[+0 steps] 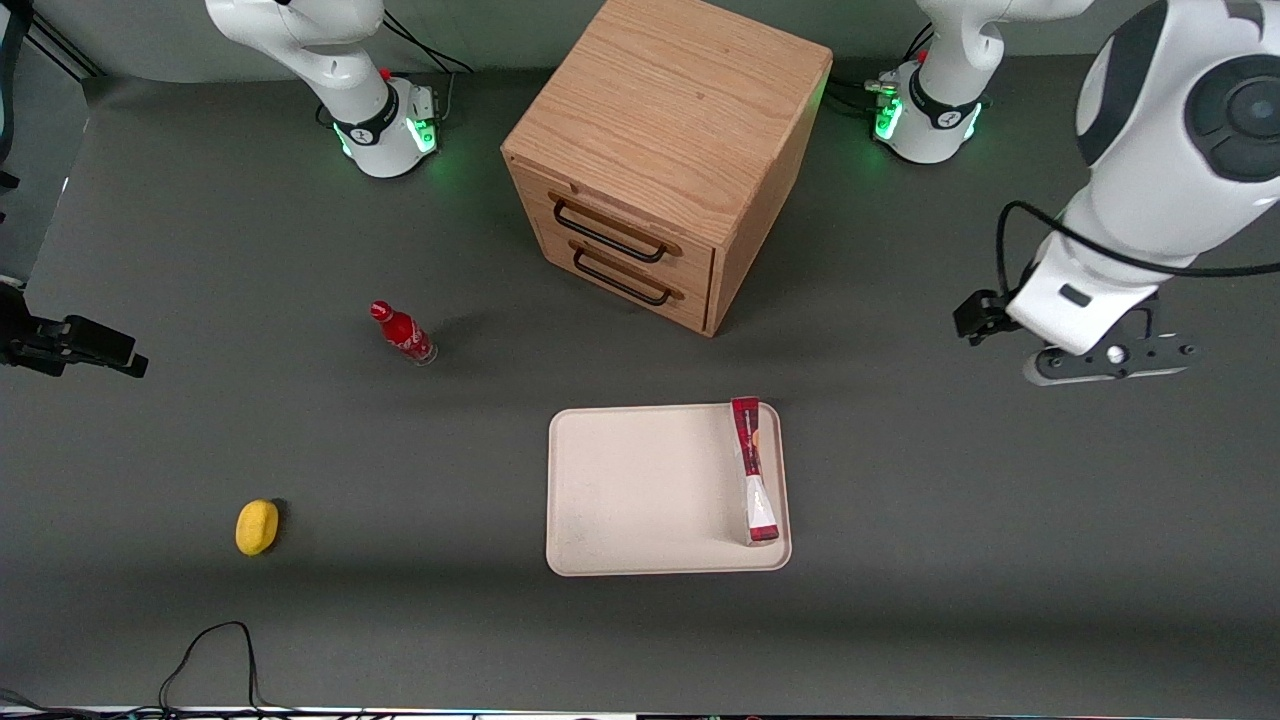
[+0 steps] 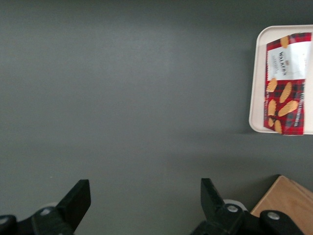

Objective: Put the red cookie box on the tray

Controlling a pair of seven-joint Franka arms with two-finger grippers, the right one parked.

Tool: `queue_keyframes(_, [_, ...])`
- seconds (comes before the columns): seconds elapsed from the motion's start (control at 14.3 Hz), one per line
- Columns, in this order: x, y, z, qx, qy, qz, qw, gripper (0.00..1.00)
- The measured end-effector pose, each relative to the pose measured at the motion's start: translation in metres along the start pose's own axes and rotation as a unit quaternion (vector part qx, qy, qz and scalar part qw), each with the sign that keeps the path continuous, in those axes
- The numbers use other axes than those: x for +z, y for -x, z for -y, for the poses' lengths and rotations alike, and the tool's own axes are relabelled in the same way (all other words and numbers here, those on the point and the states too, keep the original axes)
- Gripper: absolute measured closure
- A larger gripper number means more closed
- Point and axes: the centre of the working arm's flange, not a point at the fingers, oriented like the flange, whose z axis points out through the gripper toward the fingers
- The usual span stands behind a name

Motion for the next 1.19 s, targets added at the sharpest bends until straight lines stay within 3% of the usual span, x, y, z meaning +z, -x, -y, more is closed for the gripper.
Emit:
queue_keyframes(0.21, [0.006,-0.001,0.044,0.009,0.002,0.006,0.9999,0.00])
queue_keyframes(0.63, [0.009,0.001,0.118,0.012,0.027,-0.013,0.9995,0.00])
queue_keyframes(0.84, [0.000,0.004,0.120,0.012,0.032,-0.022,0.9992,0.00])
queue_keyframes(1.19, [-0.004,0.006,0.116,0.013,0.051,-0.015,0.9985,0.00])
